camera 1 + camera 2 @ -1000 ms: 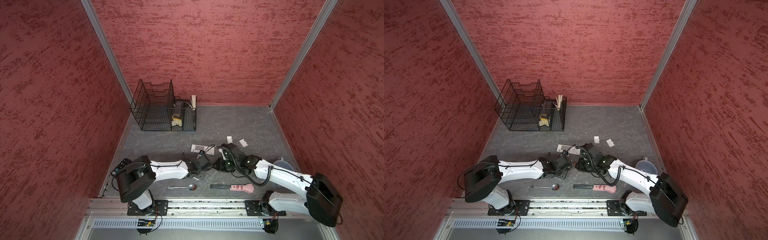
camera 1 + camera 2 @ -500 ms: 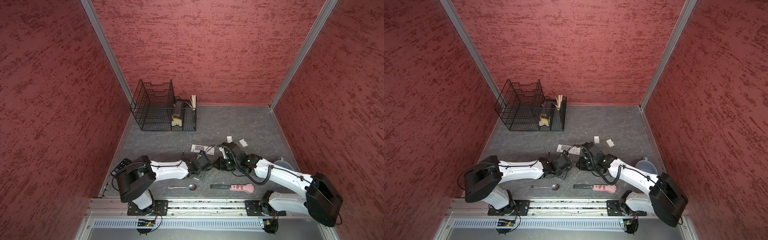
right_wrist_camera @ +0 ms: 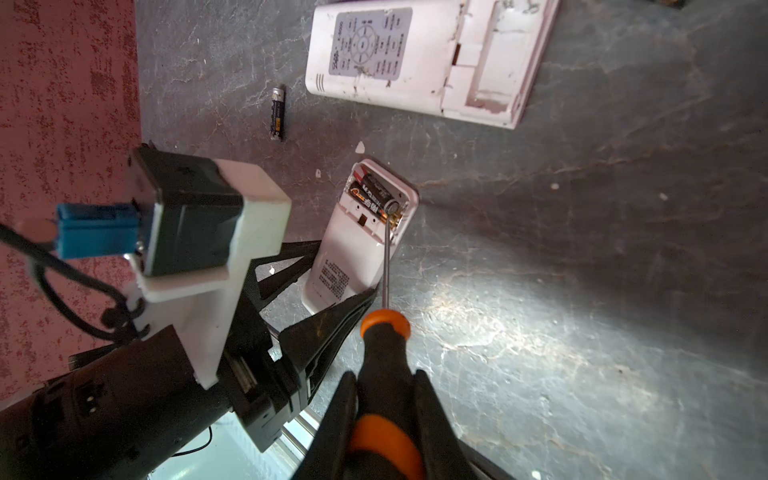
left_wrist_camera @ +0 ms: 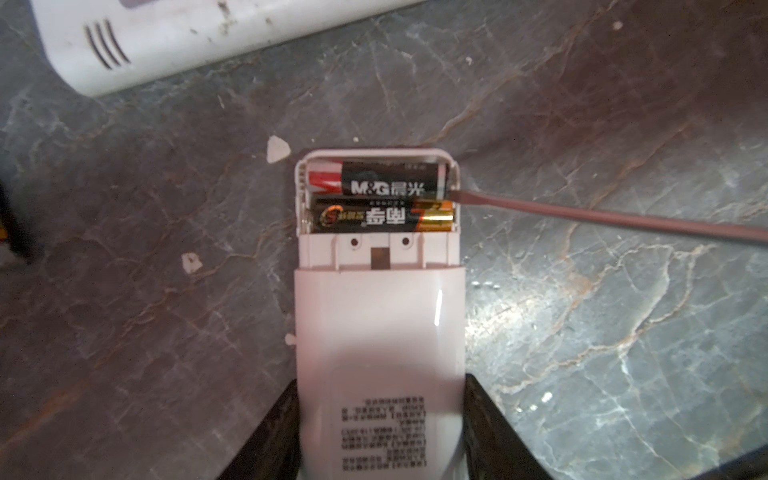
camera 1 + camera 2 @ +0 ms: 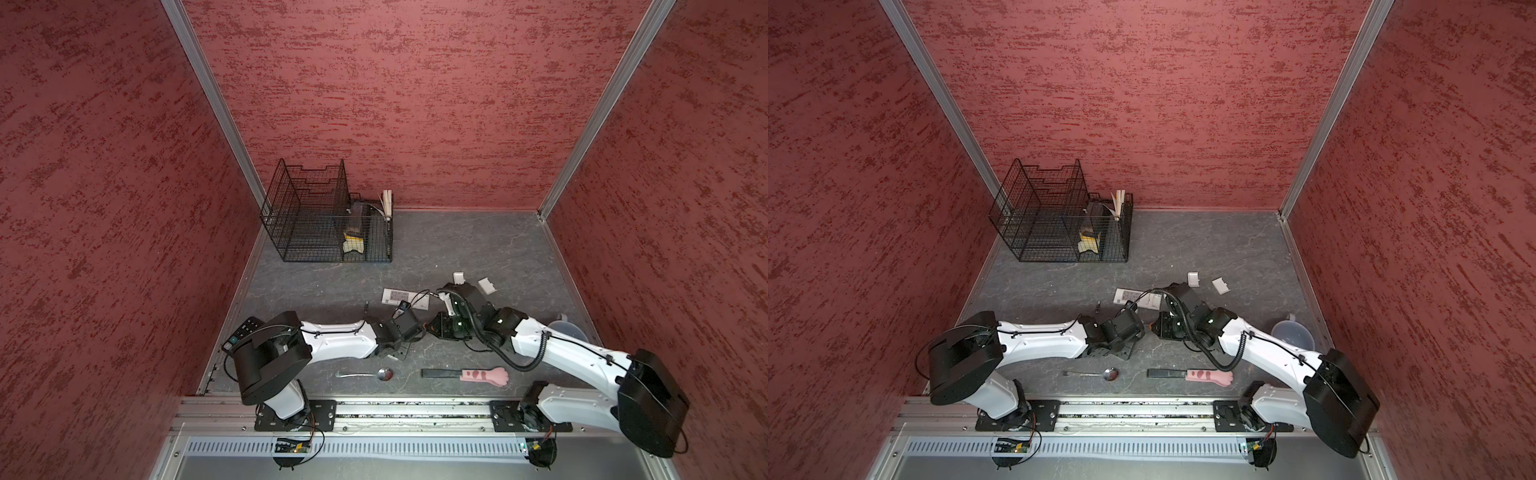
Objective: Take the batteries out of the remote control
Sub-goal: 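Pry the black-and-red battery out with the screwdriver tip, right gripper, then turn the remote with the left gripper while the right aims at the gold battery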
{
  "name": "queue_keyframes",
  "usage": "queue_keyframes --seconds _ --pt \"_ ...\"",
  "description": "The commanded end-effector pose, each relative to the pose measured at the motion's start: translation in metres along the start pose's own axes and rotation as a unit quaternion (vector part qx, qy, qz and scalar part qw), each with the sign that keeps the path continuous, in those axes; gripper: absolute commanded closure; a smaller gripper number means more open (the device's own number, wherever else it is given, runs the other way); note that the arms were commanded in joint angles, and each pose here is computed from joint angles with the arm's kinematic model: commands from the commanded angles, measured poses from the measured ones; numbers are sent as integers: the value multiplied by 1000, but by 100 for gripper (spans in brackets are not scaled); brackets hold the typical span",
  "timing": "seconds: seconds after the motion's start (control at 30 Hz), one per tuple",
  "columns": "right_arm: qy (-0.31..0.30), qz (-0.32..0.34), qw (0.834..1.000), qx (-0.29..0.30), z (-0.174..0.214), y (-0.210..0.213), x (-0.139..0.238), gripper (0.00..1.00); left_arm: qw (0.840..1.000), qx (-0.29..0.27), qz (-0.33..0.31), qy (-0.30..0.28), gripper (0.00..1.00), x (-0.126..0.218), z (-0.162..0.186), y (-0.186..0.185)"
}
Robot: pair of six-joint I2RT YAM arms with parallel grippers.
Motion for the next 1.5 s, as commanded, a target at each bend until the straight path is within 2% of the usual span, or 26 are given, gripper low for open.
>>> queue_keyframes --seconds 0.0,0.83,0.93,1.17,1.47 --pt "-63 -43 997 30 -26 24 15 100 996 -43 29 79 61 -18 33 -7" --pt "-54 33 998 9 -22 -9 12 100 996 -43 20 75 60 -17 32 -5" --pt "-62 34 997 7 -21 -10 16 100 996 -44 16 77 57 -17 32 -4" --pt "-80 29 996 5 -24 -11 23 100 996 -44 -8 78 43 -14 28 -2" --pt "-94 22 995 8 -24 -10 32 100 996 -17 -38 76 34 -6 22 0"
Point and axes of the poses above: each gripper's point midway between its finger pads, its own x axis back along the fingers, its own y axis along the line the jaws close on, z = x × y, the point moved 8 cm from there along x, back along the fingers, and after that the axes turned 9 degrees about x, right-handed, at the moved point
